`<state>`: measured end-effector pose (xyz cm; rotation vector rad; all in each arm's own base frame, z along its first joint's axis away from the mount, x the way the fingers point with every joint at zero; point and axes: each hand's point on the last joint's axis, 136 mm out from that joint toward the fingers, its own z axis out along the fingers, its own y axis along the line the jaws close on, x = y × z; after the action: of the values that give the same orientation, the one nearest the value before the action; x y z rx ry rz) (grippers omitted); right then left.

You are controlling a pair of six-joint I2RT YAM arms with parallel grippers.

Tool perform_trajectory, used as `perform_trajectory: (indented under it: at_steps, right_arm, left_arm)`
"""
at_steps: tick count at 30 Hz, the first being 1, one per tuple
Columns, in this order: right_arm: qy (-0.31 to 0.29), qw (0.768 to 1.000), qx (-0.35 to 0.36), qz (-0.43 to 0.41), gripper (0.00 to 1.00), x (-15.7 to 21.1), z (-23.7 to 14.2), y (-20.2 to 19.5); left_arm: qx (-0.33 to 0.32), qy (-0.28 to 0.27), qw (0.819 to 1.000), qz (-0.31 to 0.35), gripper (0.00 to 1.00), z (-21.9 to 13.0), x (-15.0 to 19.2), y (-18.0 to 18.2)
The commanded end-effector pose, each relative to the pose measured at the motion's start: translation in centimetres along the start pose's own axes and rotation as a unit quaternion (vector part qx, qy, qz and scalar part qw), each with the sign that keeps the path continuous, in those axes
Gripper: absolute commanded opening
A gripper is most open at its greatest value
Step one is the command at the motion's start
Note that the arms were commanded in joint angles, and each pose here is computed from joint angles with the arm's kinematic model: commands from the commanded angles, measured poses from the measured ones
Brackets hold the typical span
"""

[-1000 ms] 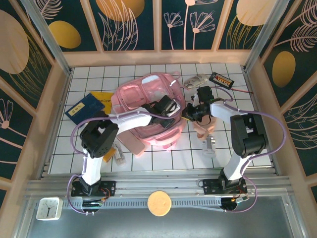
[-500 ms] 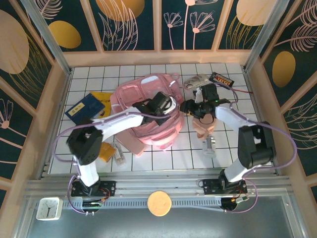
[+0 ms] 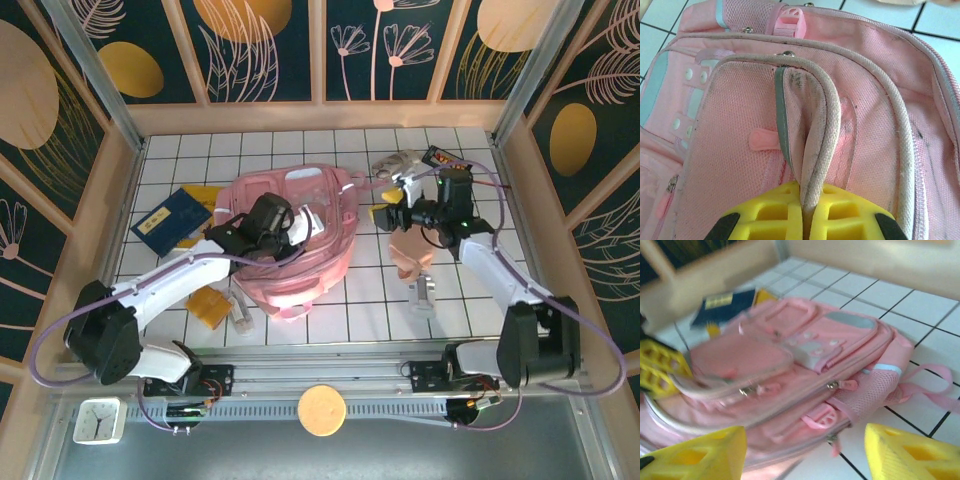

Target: Pack the student bag

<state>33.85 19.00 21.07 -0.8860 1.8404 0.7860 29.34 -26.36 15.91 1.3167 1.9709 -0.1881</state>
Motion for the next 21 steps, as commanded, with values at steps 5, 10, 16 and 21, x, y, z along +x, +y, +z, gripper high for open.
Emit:
perform_trajectory:
  at_steps: [5,10,16,21]
  right_arm:
    - [0.08,0.984,-0.073,-0.139,0.58,6.2,2.9,1.1]
    - [0.079,0.982,-0.092,-0.147,0.59,7.0,5.0,0.6]
    - [0.09,0.979,-0.109,-0.148,0.59,8.0,7.1,-0.3]
    - [0.091,0.98,-0.101,-0.147,0.59,8.3,8.5,-1.1]
  left_arm:
    - [-0.045,-0.092,0.994,0.041,0.0,-2.7,-3.4,2.1]
    - [-0.049,-0.099,0.993,0.043,0.0,-3.2,-3.8,2.4]
    - [-0.053,-0.105,0.992,0.046,0.0,-3.7,-4.2,2.5]
    - [-0.053,-0.102,0.992,0.047,0.0,-3.8,-4.0,2.5]
